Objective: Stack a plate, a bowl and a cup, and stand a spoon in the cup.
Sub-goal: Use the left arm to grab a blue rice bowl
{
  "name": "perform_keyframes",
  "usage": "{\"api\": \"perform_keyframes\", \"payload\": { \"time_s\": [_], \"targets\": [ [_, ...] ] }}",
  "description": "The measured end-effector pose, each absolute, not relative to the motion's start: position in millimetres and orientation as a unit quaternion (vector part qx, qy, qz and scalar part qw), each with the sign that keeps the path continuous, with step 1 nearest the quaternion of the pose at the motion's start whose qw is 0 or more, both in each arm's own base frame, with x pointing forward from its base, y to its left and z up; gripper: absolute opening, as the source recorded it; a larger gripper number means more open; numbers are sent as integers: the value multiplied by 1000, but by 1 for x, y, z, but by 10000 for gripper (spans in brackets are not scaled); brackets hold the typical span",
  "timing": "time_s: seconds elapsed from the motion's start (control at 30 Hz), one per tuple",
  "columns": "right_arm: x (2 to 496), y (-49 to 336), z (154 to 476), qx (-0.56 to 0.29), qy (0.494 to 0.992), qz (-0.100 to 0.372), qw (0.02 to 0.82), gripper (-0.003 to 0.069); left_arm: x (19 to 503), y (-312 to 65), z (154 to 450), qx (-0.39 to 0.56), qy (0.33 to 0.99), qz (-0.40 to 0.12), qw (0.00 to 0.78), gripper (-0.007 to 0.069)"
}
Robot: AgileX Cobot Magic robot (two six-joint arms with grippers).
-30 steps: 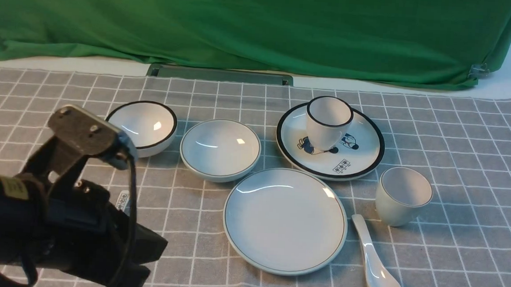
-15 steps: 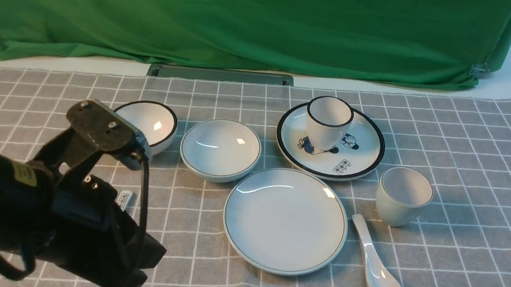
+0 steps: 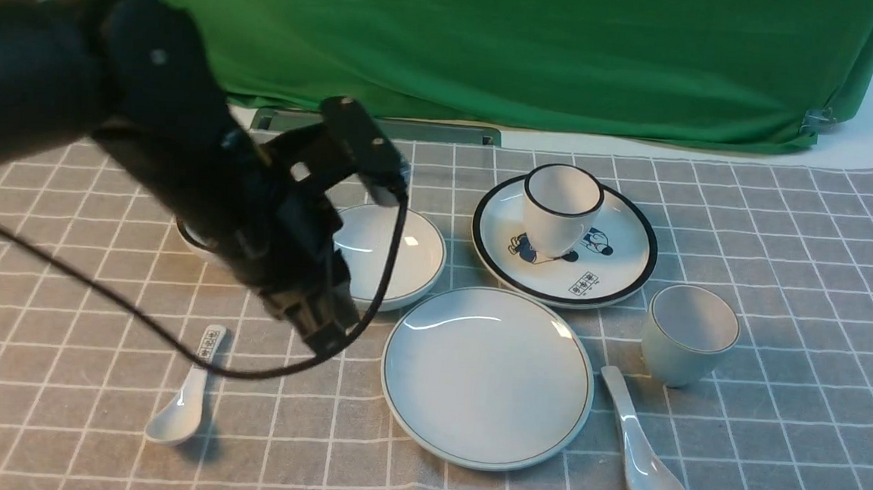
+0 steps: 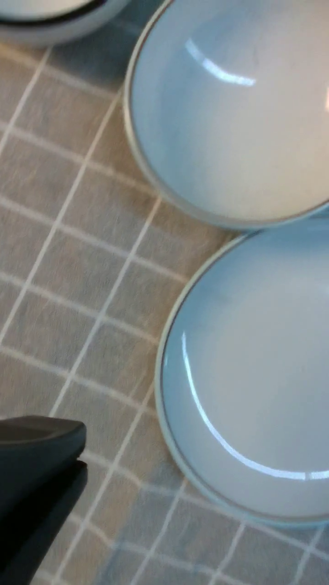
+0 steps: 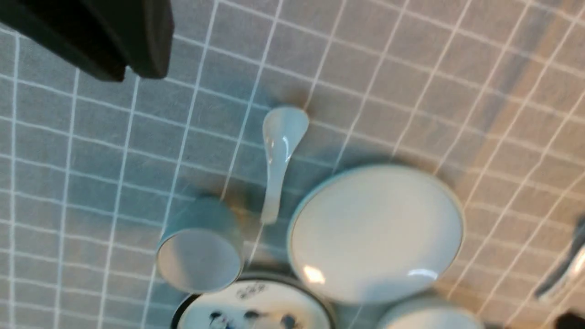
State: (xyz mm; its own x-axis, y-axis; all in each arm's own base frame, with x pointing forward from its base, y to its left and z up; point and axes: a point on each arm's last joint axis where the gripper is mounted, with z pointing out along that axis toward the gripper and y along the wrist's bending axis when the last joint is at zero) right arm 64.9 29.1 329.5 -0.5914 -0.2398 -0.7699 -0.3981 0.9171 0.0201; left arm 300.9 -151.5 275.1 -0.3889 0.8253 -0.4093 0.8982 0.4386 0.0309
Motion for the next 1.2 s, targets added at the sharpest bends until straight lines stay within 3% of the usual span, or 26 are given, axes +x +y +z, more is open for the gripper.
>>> {"api": "perform_keyframes", "payload": {
  "time_s": [0.2, 0.3, 0.57, 0.63, 0.8, 1.0, 1.2],
  "targets": [
    [69, 32, 332, -198, 885, 99, 410, 94, 347, -168, 259, 596, 782, -74, 170, 82],
    [69, 31, 332, -198, 885, 99, 410, 94, 363, -174, 250, 626, 759, -64, 166, 160],
    [68, 32, 331, -200, 887, 99, 405, 98, 390, -175, 214, 702, 696, -4, 151, 468],
    [68, 32, 331, -200, 887, 99, 405, 98, 393, -173, 206, 713, 685, -3, 146, 487],
    [68, 32, 331, -201, 886, 100, 405, 98, 403, -172, 189, 730, 667, 11, 148, 485],
    [68, 32, 331, -202, 886, 100, 405, 106, 408, -171, 172, 732, 667, 12, 139, 408],
    [68, 32, 331, -202, 886, 100, 405, 109, 407, -171, 171, 734, 667, 4, 131, 173]
  ]
}}
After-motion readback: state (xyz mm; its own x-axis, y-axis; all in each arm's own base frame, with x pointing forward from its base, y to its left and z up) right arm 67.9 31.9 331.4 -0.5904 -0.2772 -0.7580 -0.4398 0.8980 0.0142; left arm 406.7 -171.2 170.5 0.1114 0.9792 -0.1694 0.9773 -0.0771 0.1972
